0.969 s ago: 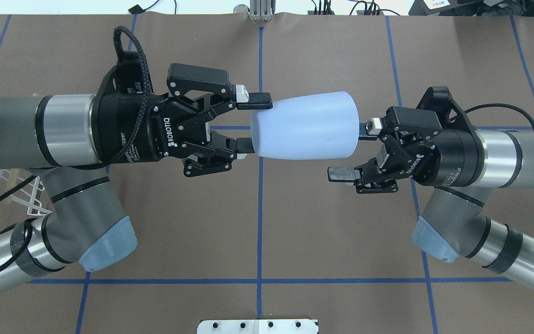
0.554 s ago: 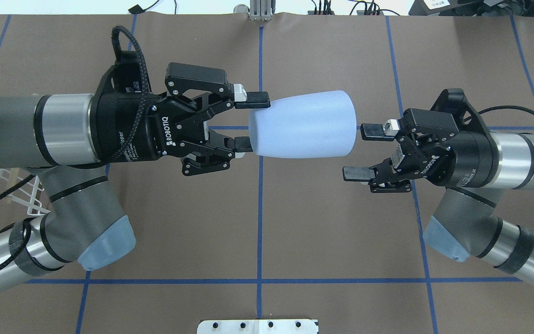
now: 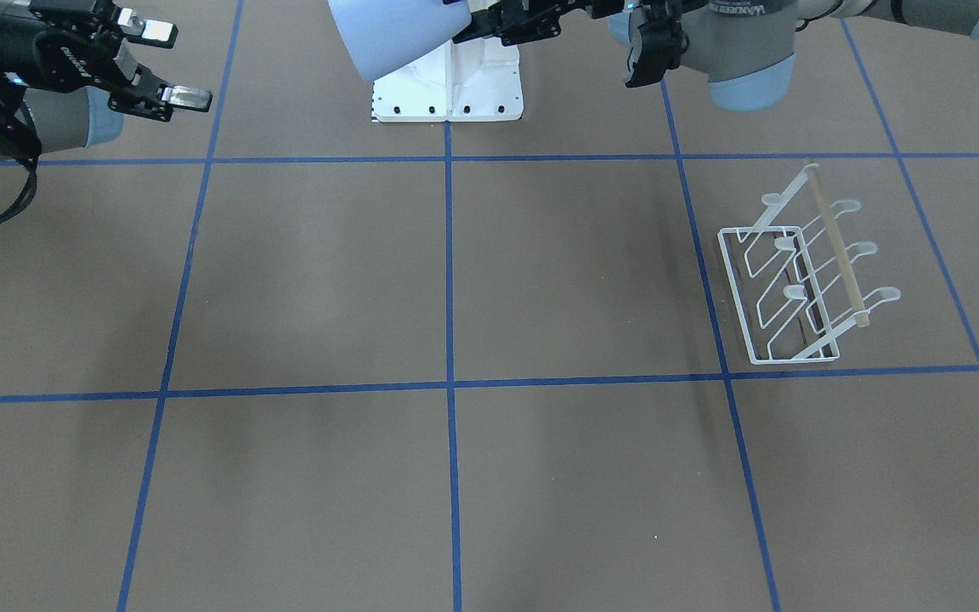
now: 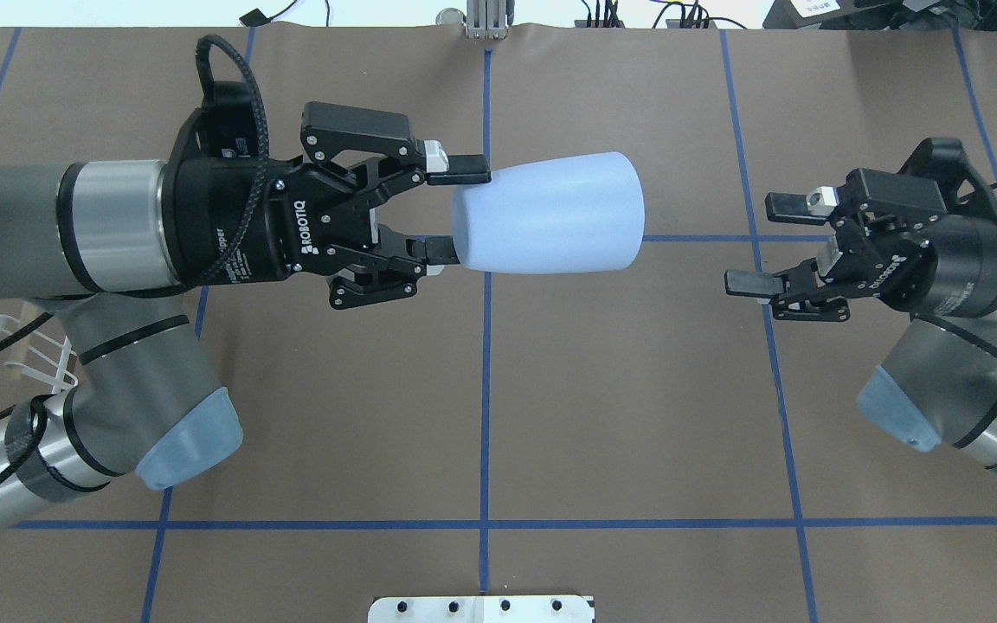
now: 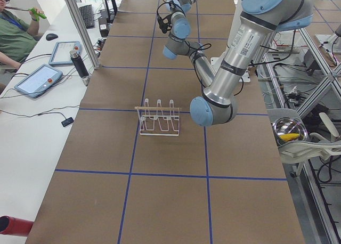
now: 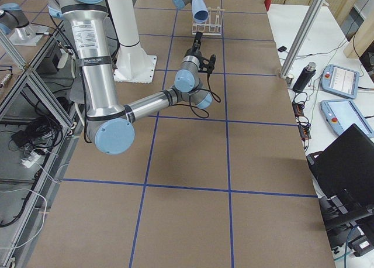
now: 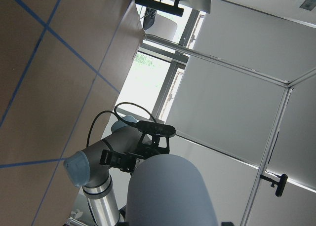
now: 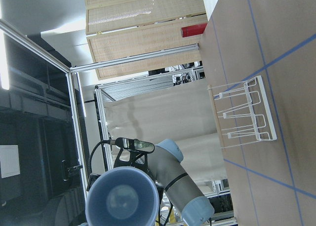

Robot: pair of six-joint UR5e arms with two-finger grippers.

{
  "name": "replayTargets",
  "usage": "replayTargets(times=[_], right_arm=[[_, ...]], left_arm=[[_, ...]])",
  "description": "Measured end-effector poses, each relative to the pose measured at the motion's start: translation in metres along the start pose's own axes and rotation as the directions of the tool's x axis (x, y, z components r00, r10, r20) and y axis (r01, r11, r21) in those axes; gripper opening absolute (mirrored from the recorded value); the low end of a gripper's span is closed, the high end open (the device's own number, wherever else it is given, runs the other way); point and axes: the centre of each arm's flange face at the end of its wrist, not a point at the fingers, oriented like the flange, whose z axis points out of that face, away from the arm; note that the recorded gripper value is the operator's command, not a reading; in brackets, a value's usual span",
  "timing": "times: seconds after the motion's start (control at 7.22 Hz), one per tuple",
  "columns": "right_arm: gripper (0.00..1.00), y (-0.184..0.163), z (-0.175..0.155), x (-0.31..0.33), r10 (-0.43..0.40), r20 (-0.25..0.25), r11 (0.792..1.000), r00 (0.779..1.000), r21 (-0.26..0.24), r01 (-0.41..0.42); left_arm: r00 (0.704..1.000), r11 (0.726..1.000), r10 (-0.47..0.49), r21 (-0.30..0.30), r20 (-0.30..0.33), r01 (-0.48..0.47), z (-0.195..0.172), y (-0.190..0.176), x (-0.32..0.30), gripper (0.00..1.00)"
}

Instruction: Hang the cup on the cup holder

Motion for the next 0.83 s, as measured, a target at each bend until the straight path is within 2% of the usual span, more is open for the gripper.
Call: replayTargets(times=[0.28,0.42,0.55,0.69,0.83], right_arm=[[1.00,-0.033,-0.024,-0.016,-0.091,-0.155,0.992,0.984,0.067,0.103],[1.00,-0.050,-0.038,-0.026,-0.120,-0.245,0.985,0.962,0.092,0.146],[1.00,-0.065,-0.053,-0.036,-0.145,-0.334,0.976,0.931,0.103,0.189],[1.00,-0.080,-0.068,-0.045,-0.159,-0.408,0.967,0.899,0.118,0.225],[1.00,-0.096,-0.084,-0.057,-0.156,-0.465,0.953,0.872,0.159,0.256]], left_arm=[[0.985,0.993,0.094,0.064,0.142,-0.104,0.000,-0.010,0.010,0.00],[0.962,0.982,0.137,0.093,0.238,-0.162,-0.002,-0.010,0.019,0.00],[0.928,0.970,0.171,0.109,0.332,-0.217,-0.004,-0.008,0.027,0.00],[0.891,0.957,0.195,0.121,0.410,-0.265,-0.007,-0.007,0.034,0.00],[0.855,0.942,0.212,0.133,0.474,-0.308,-0.013,-0.011,0.039,0.00]])
